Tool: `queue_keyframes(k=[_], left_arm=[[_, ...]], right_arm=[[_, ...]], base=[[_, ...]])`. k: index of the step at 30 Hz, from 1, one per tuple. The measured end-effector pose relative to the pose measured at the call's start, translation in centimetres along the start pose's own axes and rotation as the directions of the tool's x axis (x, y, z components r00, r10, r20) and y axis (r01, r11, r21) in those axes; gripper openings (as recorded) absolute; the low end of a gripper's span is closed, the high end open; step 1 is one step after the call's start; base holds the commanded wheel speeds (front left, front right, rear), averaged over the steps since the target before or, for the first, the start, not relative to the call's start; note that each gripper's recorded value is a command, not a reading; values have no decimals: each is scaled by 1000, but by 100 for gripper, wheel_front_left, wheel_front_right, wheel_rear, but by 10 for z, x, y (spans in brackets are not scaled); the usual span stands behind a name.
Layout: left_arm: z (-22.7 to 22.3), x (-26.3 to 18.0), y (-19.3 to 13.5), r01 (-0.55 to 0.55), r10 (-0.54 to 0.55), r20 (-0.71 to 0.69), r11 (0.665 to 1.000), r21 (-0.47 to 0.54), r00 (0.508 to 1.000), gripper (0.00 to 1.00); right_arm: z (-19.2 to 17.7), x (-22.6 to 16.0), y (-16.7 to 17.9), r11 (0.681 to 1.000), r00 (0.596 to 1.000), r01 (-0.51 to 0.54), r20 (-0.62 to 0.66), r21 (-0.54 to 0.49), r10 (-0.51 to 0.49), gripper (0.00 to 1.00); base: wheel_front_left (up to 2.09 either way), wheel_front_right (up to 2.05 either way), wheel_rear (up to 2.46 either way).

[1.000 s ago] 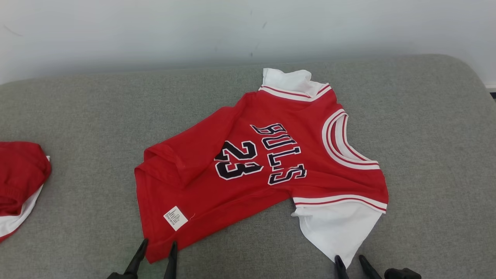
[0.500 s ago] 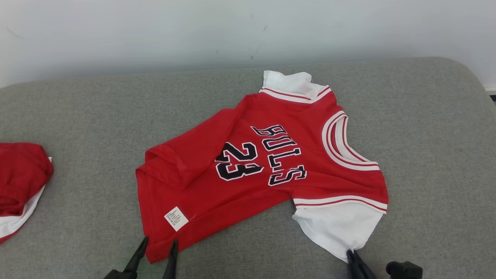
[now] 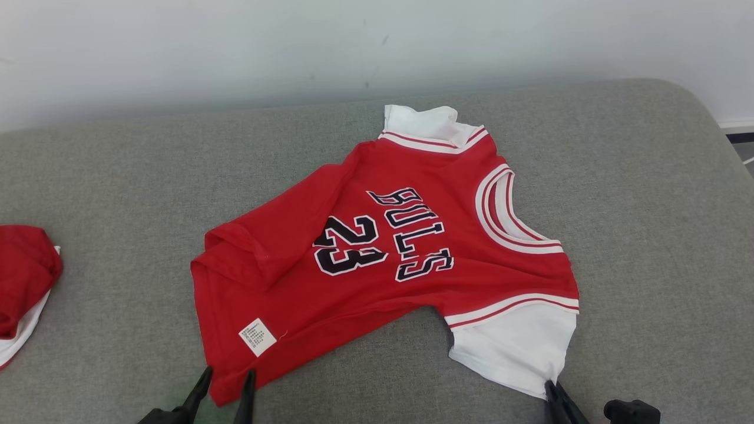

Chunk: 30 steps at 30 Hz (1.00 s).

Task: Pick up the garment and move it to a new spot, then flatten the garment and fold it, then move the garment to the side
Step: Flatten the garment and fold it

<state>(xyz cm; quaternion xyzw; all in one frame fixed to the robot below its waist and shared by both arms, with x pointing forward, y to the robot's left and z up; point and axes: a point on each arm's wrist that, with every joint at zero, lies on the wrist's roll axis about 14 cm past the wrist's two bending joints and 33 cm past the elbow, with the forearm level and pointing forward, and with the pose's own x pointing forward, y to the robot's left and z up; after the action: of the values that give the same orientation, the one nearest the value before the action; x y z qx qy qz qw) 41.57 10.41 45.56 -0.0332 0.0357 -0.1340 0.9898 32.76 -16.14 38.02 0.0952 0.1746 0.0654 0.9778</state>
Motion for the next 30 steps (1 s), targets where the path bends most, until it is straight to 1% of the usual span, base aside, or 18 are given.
queue_keyframes(k=[3, 9, 10, 11, 12, 13, 14, 18, 23, 27, 30], left_arm=[[-8, -1, 1, 1, -1, -25, 1000, -18, 1000, 100], [-11, -2, 1, -1, 0, -33, 999, -45, 999, 100], [-12, -2, 1, -1, -1, -36, 999, -50, 999, 85], [-12, -2, 1, 1, -3, -37, 999, -54, 999, 63], [-13, -3, 0, 2, -4, -38, 999, -54, 999, 36], [-13, -3, 0, 5, -7, -39, 998, -57, 999, 2], [-13, -3, -2, 9, -12, -40, 998, -59, 999, 0], [-8, -2, -3, 27, -29, -26, 998, -49, 999, 0], [29, 4, -5, 51, -50, 85, 999, -11, 995, 0], [67, 6, -6, 69, -74, 193, 997, 32, 978, 0], [99, 8, -7, 81, -99, 272, 994, 79, 957, 0]], right_arm=[[0, 0, 1, 1000, 1000, -4, 1, 0, 4, 0], [1, 2, 4, 1000, 1000, -13, 3, -1, 13, 0], [2, 2, 5, 1000, 1000, -14, 4, -1, 14, 0], [2, 3, 5, 1000, 1000, -15, 4, -1, 15, 0], [2, 3, 5, 1000, 1000, -17, 4, -1, 17, 0], [2, 3, 6, 1000, 1000, -18, 4, 1, 18, 0], [2, 4, 6, 1000, 1000, -19, 5, 2, 19, 0], [10, 6, 9, 1000, 999, -24, 29, 13, 24, 0], [56, 13, 15, 999, 984, -46, 173, 17, 43, 0], [109, 16, 21, 997, 946, -75, 315, -37, 83, 0], [157, 15, 27, 992, 894, -92, 432, -86, 120, 0]], base=[[0, 0, 0], [0, 0, 0], [0, 0, 0], [0, 0, 0], [0, 0, 0], [0, 0, 0], [0, 0, 0], [0, 0, 0], [0, 0, 0], [0, 0, 0], [0, 0, 0]])
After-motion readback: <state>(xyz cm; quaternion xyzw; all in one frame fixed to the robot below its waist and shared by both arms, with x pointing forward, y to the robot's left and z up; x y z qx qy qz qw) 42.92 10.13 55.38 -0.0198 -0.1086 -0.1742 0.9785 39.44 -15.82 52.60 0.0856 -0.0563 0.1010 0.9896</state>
